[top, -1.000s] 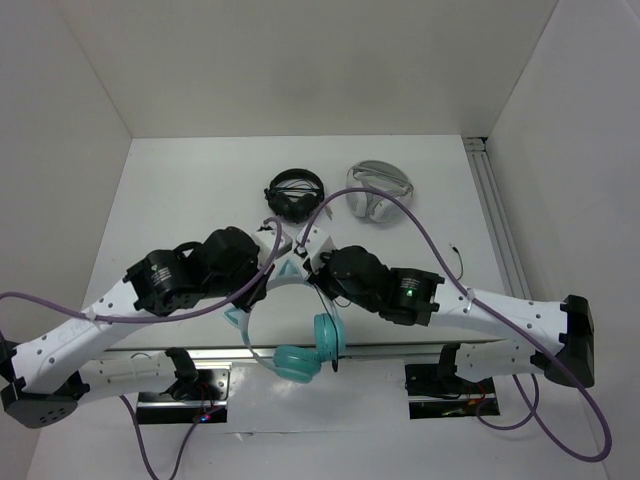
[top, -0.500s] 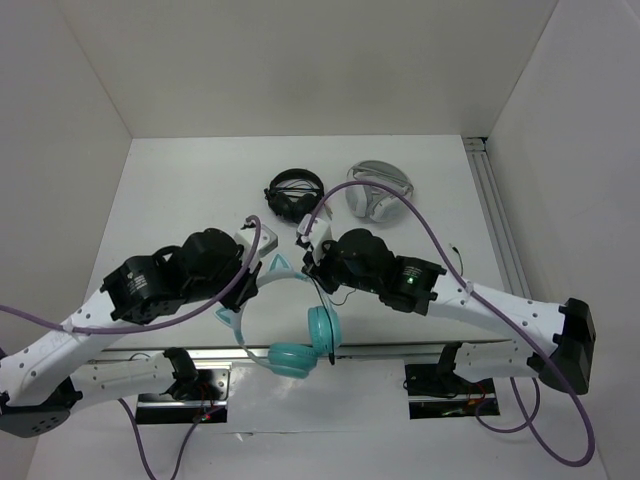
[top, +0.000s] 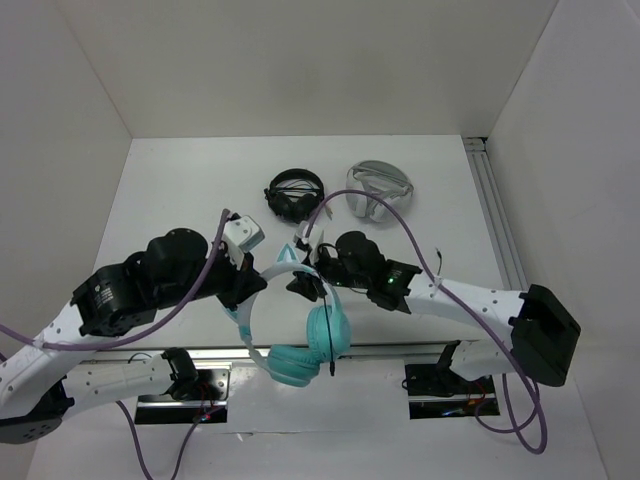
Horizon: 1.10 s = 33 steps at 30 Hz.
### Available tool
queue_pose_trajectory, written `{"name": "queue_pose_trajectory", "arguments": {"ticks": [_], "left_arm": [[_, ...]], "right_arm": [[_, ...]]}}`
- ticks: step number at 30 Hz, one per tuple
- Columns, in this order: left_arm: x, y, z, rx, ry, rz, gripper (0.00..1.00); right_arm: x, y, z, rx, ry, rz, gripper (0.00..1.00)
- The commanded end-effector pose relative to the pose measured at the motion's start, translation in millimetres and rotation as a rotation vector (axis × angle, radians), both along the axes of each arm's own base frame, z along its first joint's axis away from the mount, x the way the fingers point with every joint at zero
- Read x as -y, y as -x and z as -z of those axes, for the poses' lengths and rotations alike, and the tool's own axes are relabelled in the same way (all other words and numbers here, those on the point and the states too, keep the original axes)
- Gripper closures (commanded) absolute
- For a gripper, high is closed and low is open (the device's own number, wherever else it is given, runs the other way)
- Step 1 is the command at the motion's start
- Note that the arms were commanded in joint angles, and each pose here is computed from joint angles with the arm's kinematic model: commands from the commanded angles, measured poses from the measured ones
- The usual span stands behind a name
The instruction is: Wrap the headphones
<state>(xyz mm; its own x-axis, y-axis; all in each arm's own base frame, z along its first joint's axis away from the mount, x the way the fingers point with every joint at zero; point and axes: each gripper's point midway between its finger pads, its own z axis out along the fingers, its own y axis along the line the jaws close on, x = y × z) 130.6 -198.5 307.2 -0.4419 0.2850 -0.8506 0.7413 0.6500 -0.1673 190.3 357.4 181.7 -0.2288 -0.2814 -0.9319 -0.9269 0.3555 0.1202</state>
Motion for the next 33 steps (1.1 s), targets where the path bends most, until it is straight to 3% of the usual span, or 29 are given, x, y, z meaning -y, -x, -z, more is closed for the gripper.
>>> {"name": "queue_pose_trajectory", "arguments": {"ticks": [1,6,10,11,14,20,24,27,33], "left_arm": [[11.4,-4.4,-50.3,0.053,0.194,-0.032,1.0],[2.8,-10.2,-65.1,0.061,0.261,-0.119,1.0],[-7.0,-16.0,-91.5,0.085,0.382,-0.209,1.0],[-9.1,-17.0,-96.2,0.086,0.398,-0.226,1.0],[-14.8,-24.8,-109.7,0.099,0.453,-0.294,1.0],[-40.8,-44.6,-127.3,0.124,0.532,-0.503,1.0],[-57.0,-62.2,-122.9,0.123,0.546,-0.675,1.0],[-67.0,-67.3,-114.9,0.102,0.557,-0.768,1.0],[-121.7,-77.7,-94.5,0.131,0.54,-1.112,1.0]], "right_arm": [[-19.4,-3.5,-20.7,0.021,-0.163,-0.043,0.51],[-24.0,-12.9,-8.9,-0.029,-0.262,-0.033,0.54],[-31.5,-17.2,12.5,-0.088,-0.286,-0.046,0.71],[-33.4,-18.3,18.2,-0.101,-0.284,-0.043,0.8],[-46.5,-19.4,31.1,-0.153,-0.294,-0.07,0.87],[-64.5,-11.0,52.0,-0.207,-0.308,-0.099,0.87],[-68.4,-1.6,67.6,-0.231,-0.303,-0.107,1.0],[-69.1,5.4,73.9,-0.239,-0.301,-0.1,1.0],[-64.5,36.8,89.1,-0.235,-0.242,-0.063,1.0]]}}
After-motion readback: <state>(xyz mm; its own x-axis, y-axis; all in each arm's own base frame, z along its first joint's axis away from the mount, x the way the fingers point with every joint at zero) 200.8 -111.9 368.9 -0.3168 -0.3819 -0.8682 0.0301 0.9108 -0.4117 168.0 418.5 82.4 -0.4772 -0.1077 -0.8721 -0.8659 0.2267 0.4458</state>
